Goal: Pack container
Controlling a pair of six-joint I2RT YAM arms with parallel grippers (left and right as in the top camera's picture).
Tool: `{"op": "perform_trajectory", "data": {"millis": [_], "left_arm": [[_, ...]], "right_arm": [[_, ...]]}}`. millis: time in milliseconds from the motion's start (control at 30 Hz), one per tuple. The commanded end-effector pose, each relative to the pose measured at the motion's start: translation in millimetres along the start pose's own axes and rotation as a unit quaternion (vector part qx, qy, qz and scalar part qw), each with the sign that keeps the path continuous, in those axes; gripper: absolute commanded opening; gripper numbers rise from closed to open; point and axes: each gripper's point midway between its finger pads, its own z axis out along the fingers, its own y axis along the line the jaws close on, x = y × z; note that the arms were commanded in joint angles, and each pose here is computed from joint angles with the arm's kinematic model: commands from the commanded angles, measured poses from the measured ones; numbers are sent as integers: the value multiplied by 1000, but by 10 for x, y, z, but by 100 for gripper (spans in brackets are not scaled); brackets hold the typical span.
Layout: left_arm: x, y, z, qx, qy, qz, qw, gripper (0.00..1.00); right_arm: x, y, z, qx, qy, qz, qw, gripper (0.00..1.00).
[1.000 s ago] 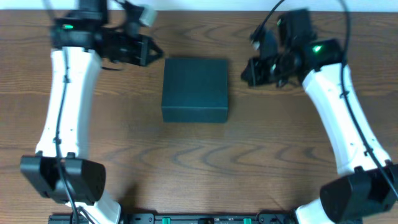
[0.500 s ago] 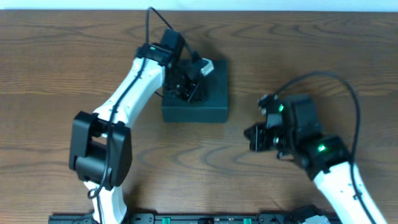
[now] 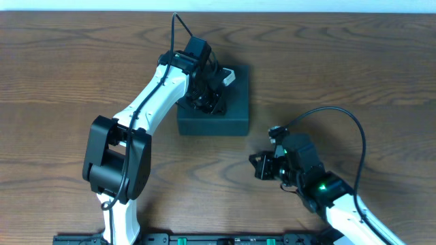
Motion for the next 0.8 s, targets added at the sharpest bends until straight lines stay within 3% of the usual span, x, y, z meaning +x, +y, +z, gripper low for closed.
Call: {"op": "perform_trajectory", "data": {"millis": [0, 367, 767], "left_arm": [[48, 123, 52, -26, 12, -9, 1000, 6], [53, 120, 52, -25, 13, -12, 1000, 6], [80, 112, 52, -23, 18, -15, 999, 6]], "right_arm": [[-52, -179, 116, 31, -35, 46, 998, 2], [-354, -243, 679, 1, -89, 80, 993, 2], [-765, -230, 749, 24, -157, 84, 984, 2]]}}
